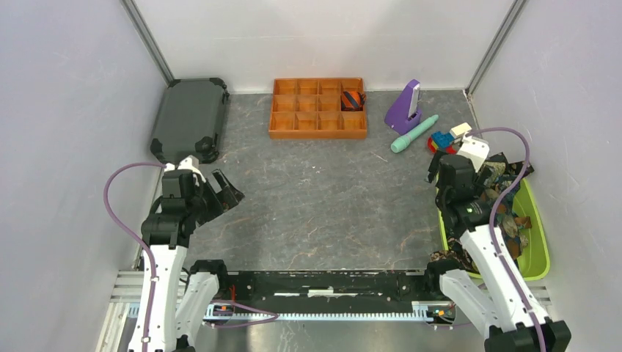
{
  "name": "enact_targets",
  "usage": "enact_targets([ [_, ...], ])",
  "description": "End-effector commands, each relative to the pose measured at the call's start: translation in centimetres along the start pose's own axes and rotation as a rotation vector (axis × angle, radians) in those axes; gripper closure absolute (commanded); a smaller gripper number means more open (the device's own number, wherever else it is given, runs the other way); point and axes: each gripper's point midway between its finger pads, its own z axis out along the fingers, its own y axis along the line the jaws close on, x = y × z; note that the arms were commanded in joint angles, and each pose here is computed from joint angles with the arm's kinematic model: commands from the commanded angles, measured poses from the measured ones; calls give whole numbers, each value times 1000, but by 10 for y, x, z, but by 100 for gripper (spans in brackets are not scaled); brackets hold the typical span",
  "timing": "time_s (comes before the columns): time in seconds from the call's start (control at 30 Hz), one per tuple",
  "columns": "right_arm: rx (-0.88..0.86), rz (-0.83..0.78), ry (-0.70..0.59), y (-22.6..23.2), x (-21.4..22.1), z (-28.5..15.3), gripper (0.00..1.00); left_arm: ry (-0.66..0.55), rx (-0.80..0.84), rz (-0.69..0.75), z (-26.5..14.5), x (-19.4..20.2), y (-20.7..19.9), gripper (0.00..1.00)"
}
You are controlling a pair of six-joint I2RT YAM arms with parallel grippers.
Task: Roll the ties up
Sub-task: Pick up the tie from the bin.
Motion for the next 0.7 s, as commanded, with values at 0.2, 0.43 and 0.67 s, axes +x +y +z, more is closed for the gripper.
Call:
enact_targets([
  [0.2,249,-11,52,-35,3,17,2,6,32,84,3,0,-8,0],
  [0.43,421,1,141,-78,17,39,2,16,33,88,4,2,-8,0],
  [0.67,321,105,134,-77,9,67,2,24,33,91,5,3,-9,0],
])
